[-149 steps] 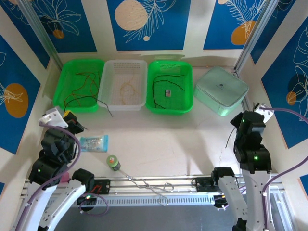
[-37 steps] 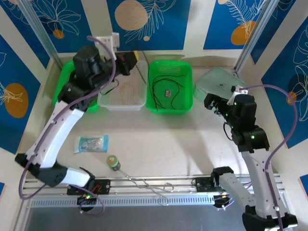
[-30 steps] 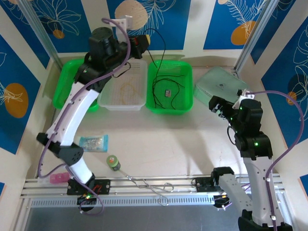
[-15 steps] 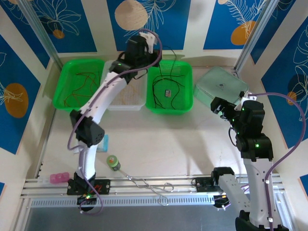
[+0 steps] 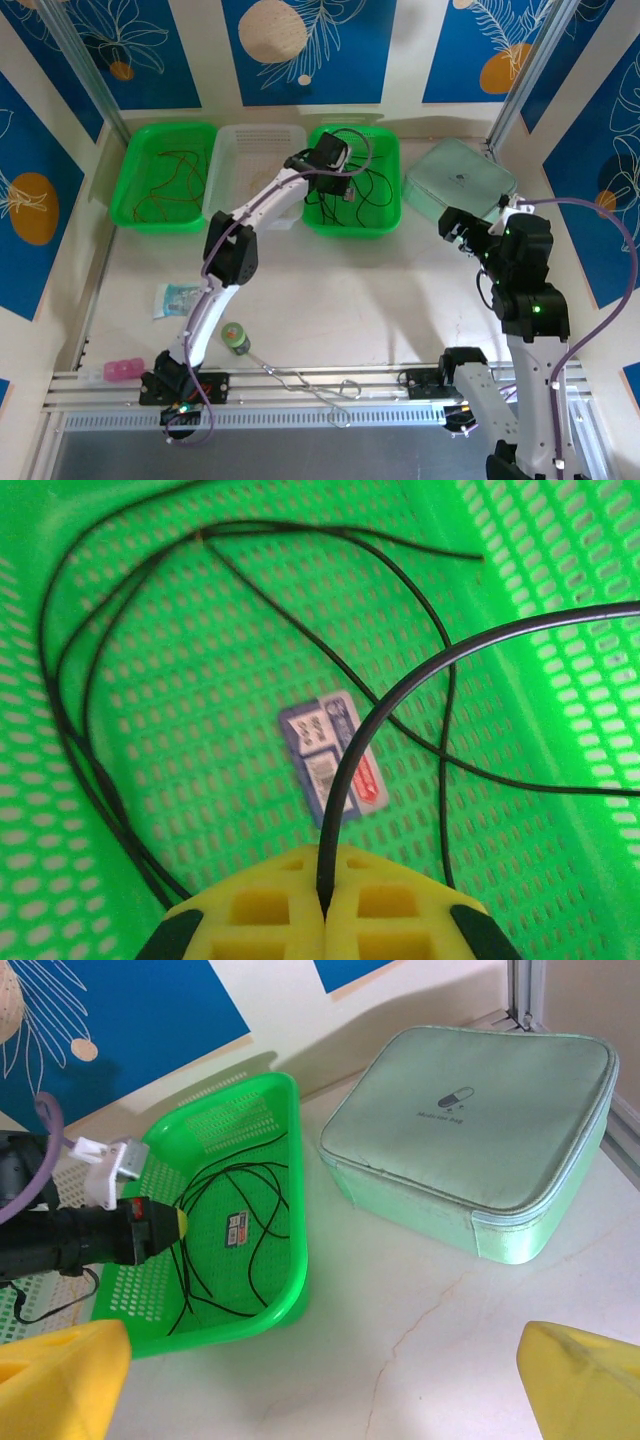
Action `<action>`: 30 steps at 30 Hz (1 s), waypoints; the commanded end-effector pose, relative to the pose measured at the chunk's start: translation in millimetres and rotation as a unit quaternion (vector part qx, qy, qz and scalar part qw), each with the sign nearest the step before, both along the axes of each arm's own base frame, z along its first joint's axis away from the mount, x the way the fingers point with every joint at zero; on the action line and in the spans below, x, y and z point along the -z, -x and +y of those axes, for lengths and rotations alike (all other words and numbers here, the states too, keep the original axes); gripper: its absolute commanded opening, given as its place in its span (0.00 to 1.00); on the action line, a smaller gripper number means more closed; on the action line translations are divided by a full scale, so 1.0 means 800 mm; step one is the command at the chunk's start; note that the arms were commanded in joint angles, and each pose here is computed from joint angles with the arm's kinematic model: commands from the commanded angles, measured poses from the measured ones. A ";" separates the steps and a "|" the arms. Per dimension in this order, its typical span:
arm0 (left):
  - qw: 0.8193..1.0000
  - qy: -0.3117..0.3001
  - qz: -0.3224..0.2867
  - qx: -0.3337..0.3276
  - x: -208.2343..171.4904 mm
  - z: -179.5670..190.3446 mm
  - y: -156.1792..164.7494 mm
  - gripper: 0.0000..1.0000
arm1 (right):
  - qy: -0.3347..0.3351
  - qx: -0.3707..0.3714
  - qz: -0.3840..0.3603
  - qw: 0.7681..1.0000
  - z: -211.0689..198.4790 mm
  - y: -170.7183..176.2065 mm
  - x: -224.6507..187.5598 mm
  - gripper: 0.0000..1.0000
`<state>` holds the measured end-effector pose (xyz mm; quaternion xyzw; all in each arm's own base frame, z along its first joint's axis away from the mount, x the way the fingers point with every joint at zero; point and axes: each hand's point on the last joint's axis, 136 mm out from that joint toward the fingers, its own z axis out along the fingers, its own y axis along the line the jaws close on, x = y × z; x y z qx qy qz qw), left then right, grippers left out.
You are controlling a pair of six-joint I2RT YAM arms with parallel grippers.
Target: Untangle the cables
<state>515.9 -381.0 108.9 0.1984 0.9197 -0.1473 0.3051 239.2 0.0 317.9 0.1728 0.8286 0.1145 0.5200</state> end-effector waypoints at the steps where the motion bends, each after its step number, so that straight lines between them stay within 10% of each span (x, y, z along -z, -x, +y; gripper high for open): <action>1: 1.000 -0.022 0.003 0.002 0.002 0.002 0.005 0.00 | -0.002 -0.010 -0.006 1.000 0.003 0.002 -0.005 0.99; 10: 0.999 -0.029 0.021 0.003 0.024 0.003 0.007 0.02 | -0.010 -0.019 0.000 1.000 0.007 -0.007 -0.004 0.99; 13: 1.000 -0.012 -0.002 0.001 -0.006 0.004 -0.001 0.63 | -0.007 -0.021 -0.001 1.000 0.008 -0.007 -0.005 0.99; 17: 0.997 0.018 -0.072 0.007 -0.092 0.005 -0.011 1.00 | -0.009 -0.023 -0.002 1.000 0.008 -0.008 -0.006 0.99; 30: 0.967 0.075 -0.238 -0.045 -0.255 0.099 0.058 0.99 | -0.016 -0.027 0.015 0.999 0.010 -0.025 0.025 0.99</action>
